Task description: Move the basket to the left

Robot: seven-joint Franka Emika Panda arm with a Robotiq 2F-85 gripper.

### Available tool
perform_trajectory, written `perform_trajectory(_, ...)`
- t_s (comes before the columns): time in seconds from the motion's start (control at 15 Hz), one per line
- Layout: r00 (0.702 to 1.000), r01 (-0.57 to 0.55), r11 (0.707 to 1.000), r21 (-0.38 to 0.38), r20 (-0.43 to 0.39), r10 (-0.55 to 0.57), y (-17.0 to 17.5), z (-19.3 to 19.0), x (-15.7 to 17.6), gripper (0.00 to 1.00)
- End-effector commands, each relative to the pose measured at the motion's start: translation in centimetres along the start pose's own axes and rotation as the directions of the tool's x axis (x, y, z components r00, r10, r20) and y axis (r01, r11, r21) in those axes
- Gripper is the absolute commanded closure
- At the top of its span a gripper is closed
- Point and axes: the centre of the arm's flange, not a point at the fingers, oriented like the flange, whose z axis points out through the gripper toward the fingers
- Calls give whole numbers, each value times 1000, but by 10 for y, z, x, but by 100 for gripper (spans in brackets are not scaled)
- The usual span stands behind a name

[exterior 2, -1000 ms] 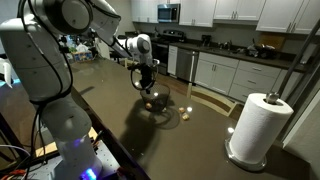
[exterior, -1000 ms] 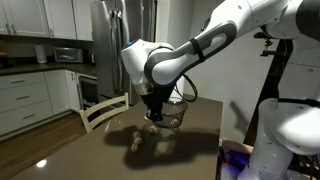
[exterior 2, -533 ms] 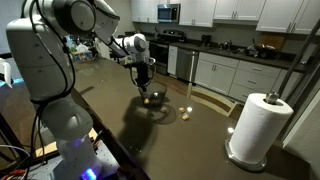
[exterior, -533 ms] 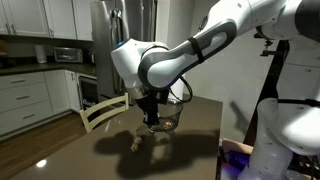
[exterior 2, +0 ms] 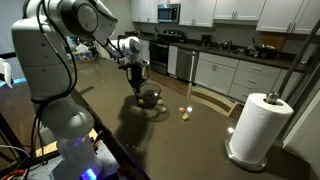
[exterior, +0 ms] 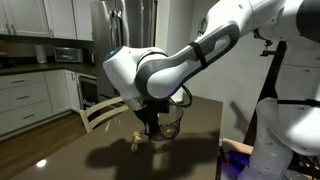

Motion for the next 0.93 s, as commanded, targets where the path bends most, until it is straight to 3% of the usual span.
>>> perform_trajectory(0.0,998,50,998,23,37,-51,-21,-3,-3,95)
perform_trajectory(0.4,989,144,986,82,19,-146,-63,-10,-24,95)
perform_trajectory(0.87,965,260,963,79,22,-262,-106,2,-43,95)
